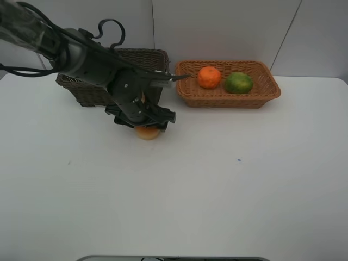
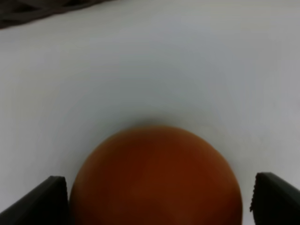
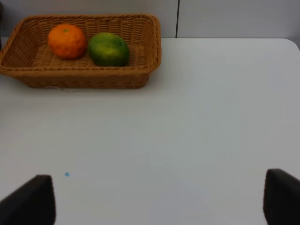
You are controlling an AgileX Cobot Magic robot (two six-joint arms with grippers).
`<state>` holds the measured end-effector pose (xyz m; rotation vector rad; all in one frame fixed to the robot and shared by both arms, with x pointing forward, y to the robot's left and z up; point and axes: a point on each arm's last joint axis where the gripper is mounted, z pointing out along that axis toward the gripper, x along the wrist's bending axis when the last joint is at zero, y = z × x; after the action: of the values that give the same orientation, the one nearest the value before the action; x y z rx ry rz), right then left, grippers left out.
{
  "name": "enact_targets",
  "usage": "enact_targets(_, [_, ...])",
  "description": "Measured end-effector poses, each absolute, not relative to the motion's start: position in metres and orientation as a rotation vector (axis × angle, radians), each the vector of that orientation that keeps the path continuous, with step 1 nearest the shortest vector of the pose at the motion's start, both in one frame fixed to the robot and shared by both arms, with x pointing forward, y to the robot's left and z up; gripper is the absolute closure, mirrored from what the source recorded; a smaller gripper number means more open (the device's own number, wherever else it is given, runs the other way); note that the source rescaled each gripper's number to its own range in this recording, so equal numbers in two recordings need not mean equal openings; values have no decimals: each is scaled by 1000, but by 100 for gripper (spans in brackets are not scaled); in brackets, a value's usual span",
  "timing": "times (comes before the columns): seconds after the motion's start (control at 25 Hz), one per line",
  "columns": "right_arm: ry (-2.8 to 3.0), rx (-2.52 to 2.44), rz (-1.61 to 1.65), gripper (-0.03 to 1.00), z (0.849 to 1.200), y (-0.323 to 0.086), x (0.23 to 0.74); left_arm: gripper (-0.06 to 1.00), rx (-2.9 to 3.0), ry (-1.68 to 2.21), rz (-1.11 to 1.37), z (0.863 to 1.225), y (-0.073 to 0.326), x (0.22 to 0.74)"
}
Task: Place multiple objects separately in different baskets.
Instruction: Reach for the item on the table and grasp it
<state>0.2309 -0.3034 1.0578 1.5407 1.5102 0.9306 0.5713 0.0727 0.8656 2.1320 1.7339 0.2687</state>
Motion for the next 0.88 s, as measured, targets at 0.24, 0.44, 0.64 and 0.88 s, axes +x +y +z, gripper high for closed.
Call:
enact_targets(0.24, [1510,1541,931,9,1058,-303,231,-5,2150,1741,266,858,74,571])
enact_targets(0.44, [1510,1541,931,9,1058,-303,231,15,2154,1737,269,858,74,571])
enact_targets(0.64, [1510,1541,931,9,1058,-303,231,19,2154,1737,269,858,74,571])
enact_targets(0.88, [1510,1541,931,9,1058,-303,231,19,2154,1737,269,858,74,571])
